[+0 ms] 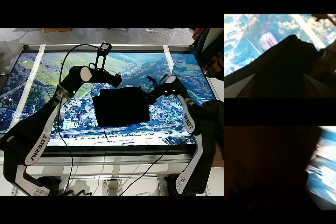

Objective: Fold the clothes and pants, and hang the long-sleeved shirts on hangers.

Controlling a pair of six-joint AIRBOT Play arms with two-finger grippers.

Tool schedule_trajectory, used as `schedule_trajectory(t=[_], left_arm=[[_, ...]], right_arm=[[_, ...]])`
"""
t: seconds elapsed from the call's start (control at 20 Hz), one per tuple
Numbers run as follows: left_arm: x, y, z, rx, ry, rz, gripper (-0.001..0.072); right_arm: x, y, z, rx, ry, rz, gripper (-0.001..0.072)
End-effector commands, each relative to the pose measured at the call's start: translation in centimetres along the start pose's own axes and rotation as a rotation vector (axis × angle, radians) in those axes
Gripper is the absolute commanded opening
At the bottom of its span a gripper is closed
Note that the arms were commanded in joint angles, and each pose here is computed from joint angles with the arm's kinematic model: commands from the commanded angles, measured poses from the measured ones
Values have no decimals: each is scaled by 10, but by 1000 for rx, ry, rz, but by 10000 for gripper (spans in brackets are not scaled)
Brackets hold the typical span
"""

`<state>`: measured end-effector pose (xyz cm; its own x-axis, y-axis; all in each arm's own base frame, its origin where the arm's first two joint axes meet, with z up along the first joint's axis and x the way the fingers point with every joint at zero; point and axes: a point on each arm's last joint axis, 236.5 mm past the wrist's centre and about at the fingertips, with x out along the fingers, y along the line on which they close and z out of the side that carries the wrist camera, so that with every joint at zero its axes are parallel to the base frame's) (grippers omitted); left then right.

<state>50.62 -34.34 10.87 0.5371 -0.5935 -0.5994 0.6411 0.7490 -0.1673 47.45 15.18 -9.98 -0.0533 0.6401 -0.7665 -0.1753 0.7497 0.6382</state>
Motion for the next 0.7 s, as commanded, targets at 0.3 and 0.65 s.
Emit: schedule_trajectory(t=[0.3,0.65], left_arm=[[-38,32,-1,91,56,106,696],[-180,83,27,323,105,459,696]], right_arm=[[46,101,21,-166,-43,48,20],[-185,111,80,-132,-475,-12,20]])
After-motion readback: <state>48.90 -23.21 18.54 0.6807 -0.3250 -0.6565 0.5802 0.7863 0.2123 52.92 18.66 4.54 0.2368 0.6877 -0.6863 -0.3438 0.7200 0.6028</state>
